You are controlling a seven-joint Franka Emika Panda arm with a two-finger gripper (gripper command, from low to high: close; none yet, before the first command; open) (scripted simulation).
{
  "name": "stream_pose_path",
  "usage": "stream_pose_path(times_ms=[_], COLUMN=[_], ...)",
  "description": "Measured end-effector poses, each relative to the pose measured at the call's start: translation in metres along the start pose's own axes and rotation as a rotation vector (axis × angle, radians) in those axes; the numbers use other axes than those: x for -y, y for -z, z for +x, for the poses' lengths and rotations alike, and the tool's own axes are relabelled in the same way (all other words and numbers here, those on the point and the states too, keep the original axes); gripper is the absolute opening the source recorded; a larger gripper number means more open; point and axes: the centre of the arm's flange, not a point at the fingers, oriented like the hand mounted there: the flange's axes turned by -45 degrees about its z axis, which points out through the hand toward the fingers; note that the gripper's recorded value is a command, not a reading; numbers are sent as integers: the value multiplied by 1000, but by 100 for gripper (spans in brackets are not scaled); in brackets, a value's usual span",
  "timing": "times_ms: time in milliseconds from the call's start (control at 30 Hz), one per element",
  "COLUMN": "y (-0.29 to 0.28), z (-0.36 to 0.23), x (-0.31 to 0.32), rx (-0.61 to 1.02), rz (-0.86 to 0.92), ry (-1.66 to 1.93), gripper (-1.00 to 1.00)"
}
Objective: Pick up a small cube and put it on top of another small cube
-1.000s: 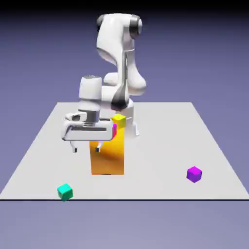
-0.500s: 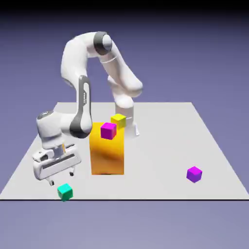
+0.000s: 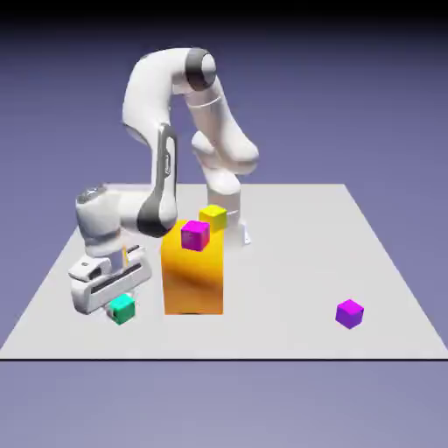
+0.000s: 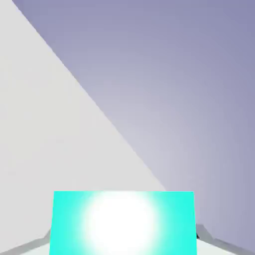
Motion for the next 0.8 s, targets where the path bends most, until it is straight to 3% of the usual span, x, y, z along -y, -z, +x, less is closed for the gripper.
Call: stream_pose_path(times_ms=[400, 800], y=[114, 187], z=[64, 86], x=[90, 210], rx=[112, -14], rz=[113, 220], ry=[567, 1144], gripper=[-100, -100])
